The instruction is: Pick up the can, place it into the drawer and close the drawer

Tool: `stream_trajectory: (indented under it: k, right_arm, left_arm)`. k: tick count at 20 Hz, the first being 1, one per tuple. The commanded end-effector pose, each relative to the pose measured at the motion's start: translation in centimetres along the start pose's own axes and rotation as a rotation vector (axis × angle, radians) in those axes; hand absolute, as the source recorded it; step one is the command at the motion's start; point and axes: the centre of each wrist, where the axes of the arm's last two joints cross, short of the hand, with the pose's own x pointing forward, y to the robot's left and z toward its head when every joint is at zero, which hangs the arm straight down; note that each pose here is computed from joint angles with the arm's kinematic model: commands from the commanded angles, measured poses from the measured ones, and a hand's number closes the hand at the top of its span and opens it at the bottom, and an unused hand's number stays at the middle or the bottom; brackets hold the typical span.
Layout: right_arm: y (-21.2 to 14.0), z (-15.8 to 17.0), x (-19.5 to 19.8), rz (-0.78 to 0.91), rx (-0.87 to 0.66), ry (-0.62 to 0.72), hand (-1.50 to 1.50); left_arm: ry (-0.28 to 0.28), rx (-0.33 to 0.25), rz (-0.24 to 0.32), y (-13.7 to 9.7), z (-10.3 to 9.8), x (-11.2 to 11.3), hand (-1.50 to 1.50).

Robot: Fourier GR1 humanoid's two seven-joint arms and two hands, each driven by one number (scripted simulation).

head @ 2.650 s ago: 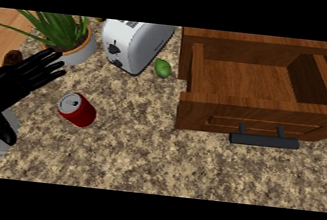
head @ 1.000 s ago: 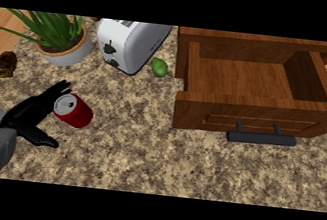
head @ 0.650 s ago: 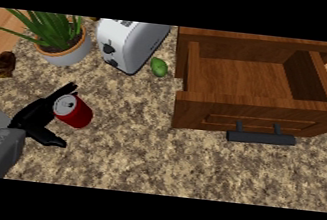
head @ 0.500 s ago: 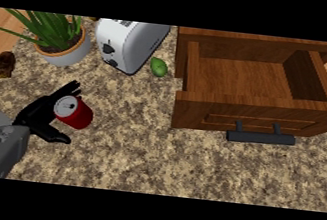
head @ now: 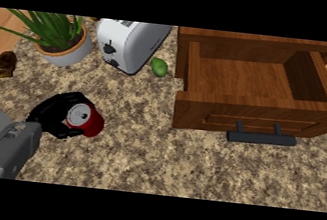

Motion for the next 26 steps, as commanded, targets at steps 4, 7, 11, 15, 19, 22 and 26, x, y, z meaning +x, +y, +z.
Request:
stream_trajectory:
  k: [4, 7, 11, 15, 19, 22, 26]
  right_arm:
    - [0.1, 0.4, 0.1, 0.002, -0.006, 0.023, -1.5]
    - [-0.4, 1.7, 0.8, -0.001, -0.007, 0.002, -1.5]
    - [0.8, 1.9, 0.3, -0.001, -0.042, 0.021, -1.5]
    - [0.6, 2.2, 0.6, 0.004, -0.035, 0.035, -1.5]
    - [1.3, 2.3, 1.4, -0.01, -0.055, 0.022, -1.5]
    - [1.1, 1.2, 0.8, 0.0, -0.063, 0.007, -1.5]
    - [1.2, 2.6, 1.5, 0.005, -0.045, 0.013, -1.5]
  left_arm:
    - [-0.147, -0.197, 0.081, -0.1, -1.2, 2.1, 1.5]
    - [-0.15, -0.238, 0.089, -1.8, -2.7, 1.5, 1.5]
    - [-0.289, 0.2, 0.142, -3.3, -2.8, -0.8, 1.5]
    - [-0.374, 0.398, 0.208, -6.6, -4.7, -2.4, 1.5]
    - [-0.419, 0.391, 0.168, -8.2, -7.0, 1.5, 1.5]
    - [-0.477, 0.374, 0.128, -10.5, -7.7, 2.7, 1.5]
    - [-0.487, 0.37, 0.076, -12.5, -8.5, 7.7, 1.5]
